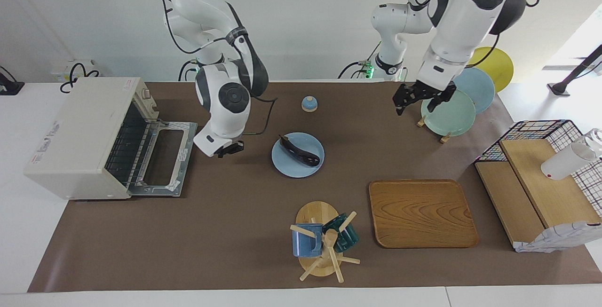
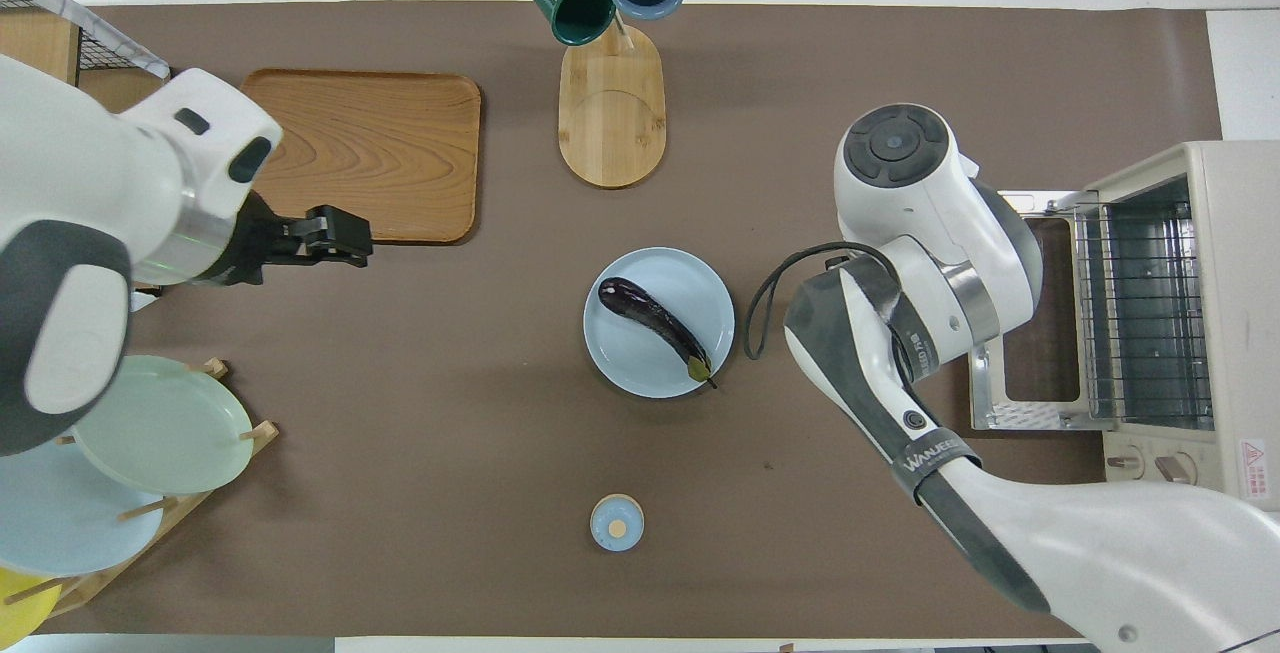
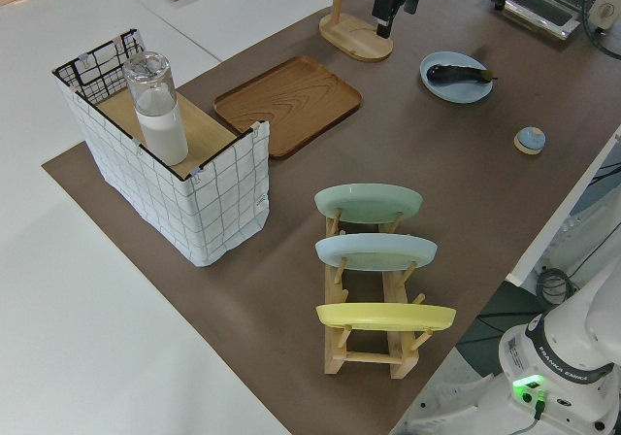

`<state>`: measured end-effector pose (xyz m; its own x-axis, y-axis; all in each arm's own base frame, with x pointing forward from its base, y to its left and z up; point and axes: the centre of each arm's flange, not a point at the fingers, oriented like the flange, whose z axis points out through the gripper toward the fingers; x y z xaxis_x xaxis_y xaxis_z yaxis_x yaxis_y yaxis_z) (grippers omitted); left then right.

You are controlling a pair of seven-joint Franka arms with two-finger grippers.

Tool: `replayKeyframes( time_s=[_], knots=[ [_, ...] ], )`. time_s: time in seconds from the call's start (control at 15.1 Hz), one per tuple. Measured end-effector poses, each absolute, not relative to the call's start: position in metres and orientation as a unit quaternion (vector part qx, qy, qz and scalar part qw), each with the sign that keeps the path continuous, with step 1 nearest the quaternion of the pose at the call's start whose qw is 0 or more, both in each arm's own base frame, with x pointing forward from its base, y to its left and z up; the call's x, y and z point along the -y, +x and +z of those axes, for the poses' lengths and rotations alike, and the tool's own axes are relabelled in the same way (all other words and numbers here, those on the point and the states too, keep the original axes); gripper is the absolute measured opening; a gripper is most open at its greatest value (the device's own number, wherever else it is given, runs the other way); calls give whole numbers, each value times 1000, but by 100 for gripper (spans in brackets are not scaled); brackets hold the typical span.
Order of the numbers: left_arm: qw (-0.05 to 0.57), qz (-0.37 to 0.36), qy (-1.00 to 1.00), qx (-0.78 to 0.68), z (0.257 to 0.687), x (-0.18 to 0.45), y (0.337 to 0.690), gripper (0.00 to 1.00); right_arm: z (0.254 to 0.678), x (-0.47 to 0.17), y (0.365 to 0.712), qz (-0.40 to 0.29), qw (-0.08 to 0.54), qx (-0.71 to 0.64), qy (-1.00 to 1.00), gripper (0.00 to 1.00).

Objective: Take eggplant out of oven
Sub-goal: 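Reach the left gripper to the eggplant while the right gripper withdraws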

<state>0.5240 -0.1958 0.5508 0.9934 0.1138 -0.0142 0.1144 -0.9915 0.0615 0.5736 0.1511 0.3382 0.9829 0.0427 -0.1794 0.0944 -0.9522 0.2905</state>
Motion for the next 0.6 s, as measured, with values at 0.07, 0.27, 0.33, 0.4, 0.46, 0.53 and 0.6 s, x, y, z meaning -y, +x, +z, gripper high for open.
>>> replayKeyframes(
  time_s=[0.07,0.27,0.33,0.4,0.46,0.53,0.6],
  knots=[
    [35,-4,996,-82,539,221,520,100,328,-140,569,-86,152,-37,984,1],
    [47,-2,982,-181,491,299,511,100,307,-106,557,-81,144,-41,985,1],
    [53,-1,974,-219,472,325,510,100,302,-94,555,-80,140,-44,986,1],
    [60,1,966,-253,452,348,508,100,299,-83,554,-80,136,-45,986,1],
    [66,0,956,-287,432,369,505,100,298,-73,553,-81,134,-48,987,1],
    [69,-2,947,-314,415,386,501,100,298,-67,553,-82,133,-48,987,1],
    [72,-4,938,-338,398,400,497,100,299,-63,553,-83,132,-47,987,1]
  ],
)
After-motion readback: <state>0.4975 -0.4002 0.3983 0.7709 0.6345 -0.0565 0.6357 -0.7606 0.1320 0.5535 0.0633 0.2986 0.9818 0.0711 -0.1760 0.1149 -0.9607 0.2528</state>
